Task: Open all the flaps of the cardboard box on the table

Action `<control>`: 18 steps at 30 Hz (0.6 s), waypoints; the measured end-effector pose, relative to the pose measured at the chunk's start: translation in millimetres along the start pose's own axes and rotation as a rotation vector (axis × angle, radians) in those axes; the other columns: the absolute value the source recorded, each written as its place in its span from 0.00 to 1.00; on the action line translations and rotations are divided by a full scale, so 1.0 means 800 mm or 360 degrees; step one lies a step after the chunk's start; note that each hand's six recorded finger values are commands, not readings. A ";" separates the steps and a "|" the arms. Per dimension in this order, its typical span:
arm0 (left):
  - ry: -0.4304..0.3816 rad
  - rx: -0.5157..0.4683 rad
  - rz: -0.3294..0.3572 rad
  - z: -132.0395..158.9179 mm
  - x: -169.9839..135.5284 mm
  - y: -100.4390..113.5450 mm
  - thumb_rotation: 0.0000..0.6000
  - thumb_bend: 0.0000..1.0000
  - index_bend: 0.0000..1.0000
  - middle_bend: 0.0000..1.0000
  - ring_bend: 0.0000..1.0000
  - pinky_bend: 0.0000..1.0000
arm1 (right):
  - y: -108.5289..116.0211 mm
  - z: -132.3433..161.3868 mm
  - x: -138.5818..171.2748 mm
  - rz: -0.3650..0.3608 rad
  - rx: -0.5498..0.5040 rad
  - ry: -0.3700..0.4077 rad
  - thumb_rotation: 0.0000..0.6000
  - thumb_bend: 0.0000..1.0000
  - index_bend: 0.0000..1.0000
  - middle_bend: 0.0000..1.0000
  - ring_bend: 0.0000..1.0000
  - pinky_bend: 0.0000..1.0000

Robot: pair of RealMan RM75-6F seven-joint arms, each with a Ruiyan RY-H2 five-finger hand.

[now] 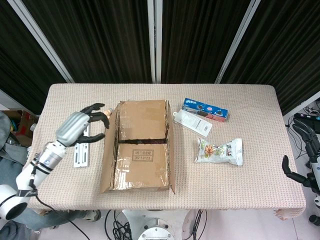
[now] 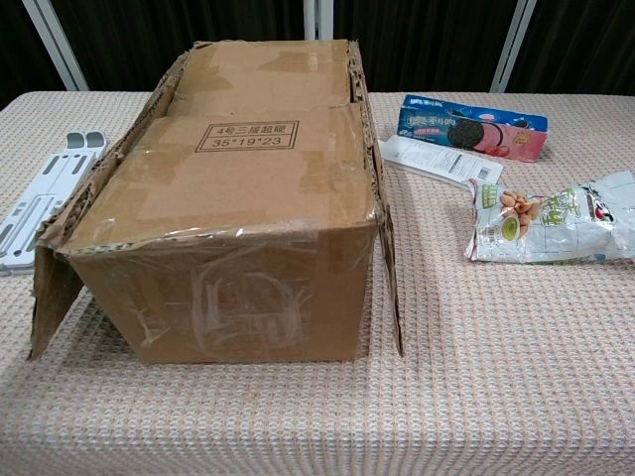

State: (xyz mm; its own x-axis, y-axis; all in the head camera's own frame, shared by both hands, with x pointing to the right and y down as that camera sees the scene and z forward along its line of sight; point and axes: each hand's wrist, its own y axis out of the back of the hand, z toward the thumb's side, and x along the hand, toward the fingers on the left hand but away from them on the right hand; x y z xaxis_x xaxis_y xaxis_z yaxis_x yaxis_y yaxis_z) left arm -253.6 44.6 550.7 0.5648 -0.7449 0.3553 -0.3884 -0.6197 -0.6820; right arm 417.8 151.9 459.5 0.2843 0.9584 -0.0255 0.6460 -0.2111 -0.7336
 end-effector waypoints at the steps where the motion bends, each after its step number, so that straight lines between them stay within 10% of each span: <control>1: -0.0014 0.0003 -0.0038 0.007 0.007 -0.009 0.00 0.00 0.31 0.29 0.12 0.18 | 0.003 0.001 0.000 -0.0008 0.0000 0.0002 1.00 0.50 0.00 0.01 0.00 0.00; 10: 0.0037 -0.0078 -0.0445 0.031 0.052 -0.106 0.00 0.00 0.22 0.23 0.11 0.18 | 0.028 -0.003 0.003 -0.0057 0.0010 0.0005 1.00 0.50 0.00 0.01 0.00 0.00; 18: 0.0123 -0.0023 -0.0584 0.023 0.062 -0.120 0.00 0.00 0.24 0.32 0.11 0.18 | 0.035 -0.016 -0.001 -0.0079 -0.0003 -0.0014 1.00 0.50 0.00 0.01 0.00 0.00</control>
State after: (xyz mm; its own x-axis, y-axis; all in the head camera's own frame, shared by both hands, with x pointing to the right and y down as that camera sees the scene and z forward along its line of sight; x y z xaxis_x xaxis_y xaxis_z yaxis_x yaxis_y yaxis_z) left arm -175.2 71.6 621.8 0.6117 -0.4888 0.6219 -0.1811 -0.8519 -0.4915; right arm 444.4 142.6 447.4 0.2457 0.9693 0.0048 0.6606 -0.1638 -0.7327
